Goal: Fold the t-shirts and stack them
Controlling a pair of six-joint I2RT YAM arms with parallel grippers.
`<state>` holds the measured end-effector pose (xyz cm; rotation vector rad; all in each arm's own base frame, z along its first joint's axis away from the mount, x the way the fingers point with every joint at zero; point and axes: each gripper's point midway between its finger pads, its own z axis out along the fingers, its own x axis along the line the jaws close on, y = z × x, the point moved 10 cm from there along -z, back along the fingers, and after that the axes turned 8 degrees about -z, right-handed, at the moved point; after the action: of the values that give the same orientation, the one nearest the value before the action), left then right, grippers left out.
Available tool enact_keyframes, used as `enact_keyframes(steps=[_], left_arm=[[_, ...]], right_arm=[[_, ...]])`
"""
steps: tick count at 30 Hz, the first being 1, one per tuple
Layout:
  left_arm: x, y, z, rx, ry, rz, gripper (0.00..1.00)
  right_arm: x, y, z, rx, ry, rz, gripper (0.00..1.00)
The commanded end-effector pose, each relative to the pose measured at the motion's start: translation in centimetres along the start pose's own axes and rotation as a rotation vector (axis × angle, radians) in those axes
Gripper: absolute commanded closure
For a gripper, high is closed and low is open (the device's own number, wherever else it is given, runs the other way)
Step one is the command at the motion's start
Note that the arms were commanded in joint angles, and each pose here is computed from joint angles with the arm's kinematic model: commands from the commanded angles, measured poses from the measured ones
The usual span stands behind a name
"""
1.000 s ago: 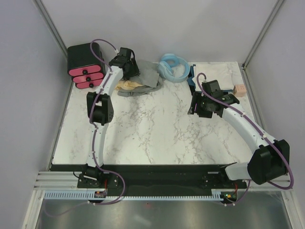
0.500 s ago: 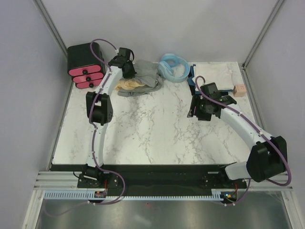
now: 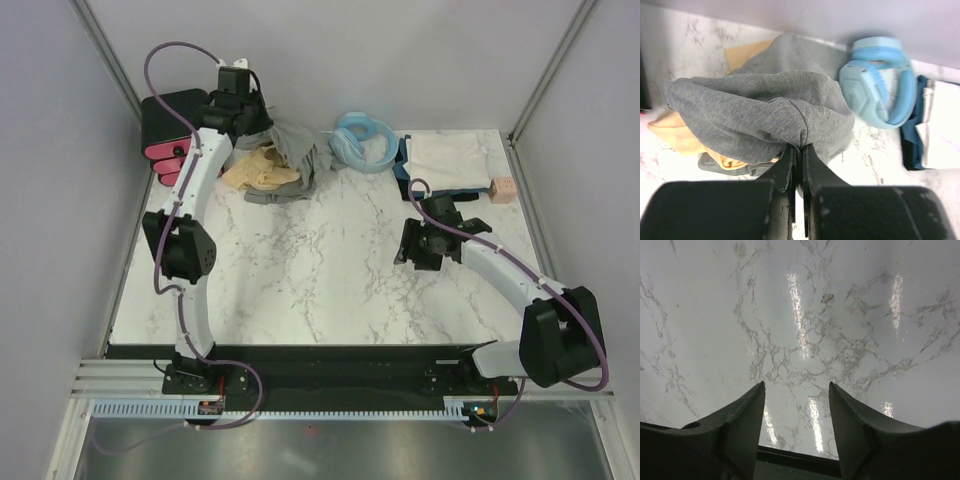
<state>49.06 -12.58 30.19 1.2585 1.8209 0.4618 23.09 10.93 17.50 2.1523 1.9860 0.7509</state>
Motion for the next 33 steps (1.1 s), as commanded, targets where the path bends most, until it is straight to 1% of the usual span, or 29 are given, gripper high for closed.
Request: enact_keyframes(steps=[1,2,3,4,5,8,9,11,12,15,17,19,20,22,24,25,26,28,29,30,31,33], left_arm=[[-1.7,3.8,-8.2,-0.158,-0.097,0.066,0.98],[-2.2,4.4,-10.7,-0.197,-0.119,0.073,0.98],[-2.1,4.3,-11.5,-0.202,-0.121,0.081,0.98],[-2.2,4.5,-12.5,-0.216,-0.130,0.082,0.98],[-2.7,5.0,-15.1,-0.252,-0.165,0.085,0.98],[-3.2,5.3,-18.2,-0.281,-0.227,0.101,0.98],[-3.4,5.6,-20.4,-0.312,-0.252,0.104,0.98],[-3.5,5.9,-22.2,-0.338,-0.274,0.108,0.98],[-3.7,6.1,-24.0,-0.368,-0.297,0.108,0.98],[-4.0,6.1,-26.0,-0.376,-0.338,0.102,0.98],[-4.3,5.8,-26.6,-0.350,-0.378,0.092,0.98],[-4.7,5.5,-26.3,-0.320,-0.400,0.094,0.98],[-5.0,5.5,-26.6,-0.322,-0.405,0.095,0.98],[-5.7,5.5,-25.7,-0.310,-0.408,0.094,0.98],[-6.9,6.4,-26.5,-0.348,-0.448,0.084,0.98],[-7.5,6.5,-25.2,-0.332,-0.455,0.078,0.98],[-8.3,7.4,-26.4,-0.368,-0.495,0.062,0.98],[-9.1,7.7,-26.0,-0.357,-0.537,0.032,0.98],[-9.5,8.0,-26.9,-0.374,-0.561,0.021,0.98],[-9.6,7.9,-27.0,-0.370,-0.565,0.015,0.98],[-9.7,7.2,-26.3,-0.336,-0.553,0.016,0.98],[-9.5,6.1,-27.0,-0.307,-0.544,0.023,0.98]], right_arm=[[0.0,0.7,-0.8,-0.082,0.038,-0.007,0.42],[-0.1,0.7,-0.8,-0.086,0.039,-0.011,0.47],[-0.2,0.6,-0.8,-0.085,0.040,-0.019,0.51],[-0.2,0.7,-0.8,-0.086,0.042,-0.020,0.53],[-0.2,0.7,-0.7,-0.085,0.046,-0.020,0.53],[-0.2,0.6,-0.5,-0.070,0.059,-0.034,0.47],[-0.2,0.6,-0.5,-0.068,0.063,-0.037,0.43],[-0.2,0.6,-0.4,-0.061,0.067,-0.045,0.41],[-0.2,0.6,-0.4,-0.062,0.070,-0.048,0.40],[0.0,0.7,-0.5,-0.065,0.083,-0.047,0.38],[0.0,0.7,-0.6,-0.068,0.095,-0.043,0.37],[0.2,0.7,-1.0,-0.076,0.109,-0.038,0.37],[0.3,0.7,-1.1,-0.080,0.115,-0.039,0.37],[0.4,0.8,-1.7,-0.099,0.129,-0.035,0.37],[0.4,0.6,-2.0,-0.103,0.130,-0.030,0.36],[0.4,0.5,-2.1,-0.106,0.131,-0.028,0.36],[0.3,0.4,-2.2,-0.099,0.129,-0.029,0.36],[0.2,0.1,-2.5,-0.107,0.121,-0.029,0.36],[0.0,0.0,-2.6,-0.108,0.115,-0.033,0.36],[-0.1,-0.1,-2.7,-0.106,0.105,-0.036,0.36],[-0.2,-0.1,-3.0,-0.121,0.091,-0.042,0.36],[-0.4,-0.2,-3.4,-0.126,0.067,-0.055,0.35]])
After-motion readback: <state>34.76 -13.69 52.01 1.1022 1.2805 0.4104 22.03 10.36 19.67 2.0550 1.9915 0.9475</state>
